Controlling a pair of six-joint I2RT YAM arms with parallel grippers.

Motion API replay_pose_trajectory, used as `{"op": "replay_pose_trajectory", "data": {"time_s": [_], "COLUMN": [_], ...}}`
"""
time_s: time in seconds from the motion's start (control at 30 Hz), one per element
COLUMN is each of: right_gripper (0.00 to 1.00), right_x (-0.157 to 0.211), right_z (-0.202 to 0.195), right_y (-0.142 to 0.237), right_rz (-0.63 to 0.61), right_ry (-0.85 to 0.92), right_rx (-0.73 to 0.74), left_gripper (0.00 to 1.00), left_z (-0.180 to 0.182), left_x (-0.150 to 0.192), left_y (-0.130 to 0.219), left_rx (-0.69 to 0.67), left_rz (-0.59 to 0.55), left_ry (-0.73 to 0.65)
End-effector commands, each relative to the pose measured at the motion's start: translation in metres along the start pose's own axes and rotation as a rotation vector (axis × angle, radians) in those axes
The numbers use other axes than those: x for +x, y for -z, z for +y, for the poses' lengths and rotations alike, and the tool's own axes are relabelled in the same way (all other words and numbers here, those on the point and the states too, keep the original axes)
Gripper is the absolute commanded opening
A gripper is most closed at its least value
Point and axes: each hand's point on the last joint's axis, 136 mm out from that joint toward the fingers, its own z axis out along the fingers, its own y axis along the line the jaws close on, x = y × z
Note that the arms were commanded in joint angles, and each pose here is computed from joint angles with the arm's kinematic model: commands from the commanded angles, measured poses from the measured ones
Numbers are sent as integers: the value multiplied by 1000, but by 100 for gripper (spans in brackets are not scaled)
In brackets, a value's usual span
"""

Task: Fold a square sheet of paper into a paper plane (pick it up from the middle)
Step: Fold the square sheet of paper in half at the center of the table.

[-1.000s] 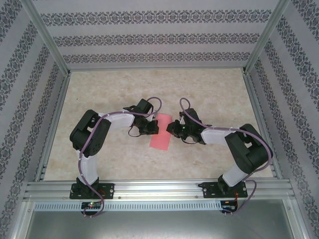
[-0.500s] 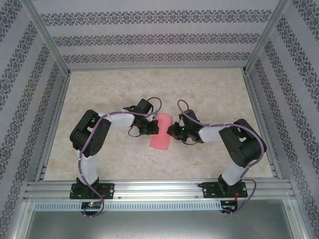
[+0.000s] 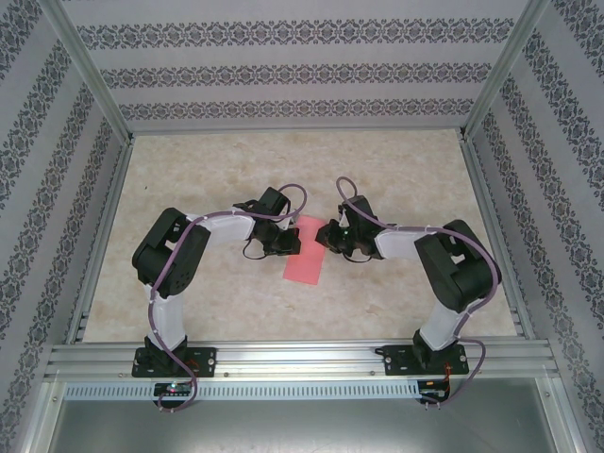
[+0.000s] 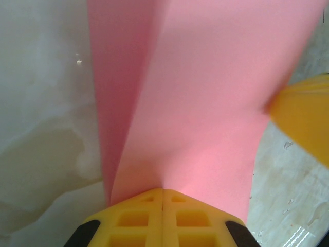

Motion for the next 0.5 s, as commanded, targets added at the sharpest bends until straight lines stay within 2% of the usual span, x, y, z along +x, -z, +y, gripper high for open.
{"op": "replay_pose_trajectory", "data": {"time_s": [0.0, 0.2, 0.4, 0.47], "right_gripper": [15, 15, 16, 16], "right_x": [0, 0, -18, -24], "right_z": [-15, -26, 24, 29], "right_y": [-7, -6, 15, 18], "right_rz": [-6, -6, -39, -49], "right_ry": [-2, -21, 33, 39], "right_rx": [33, 91, -36, -45], "left_gripper": [0, 0, 0, 0], "left_z": [43, 45, 46, 46], "left_x": [37, 38, 39, 39], "left_y": [-23, -22, -22, -22], "left_rx": [-144, -153, -159, -159], "left_rz": [125, 126, 129, 129], "left_ry": [47, 45, 41, 41]}}
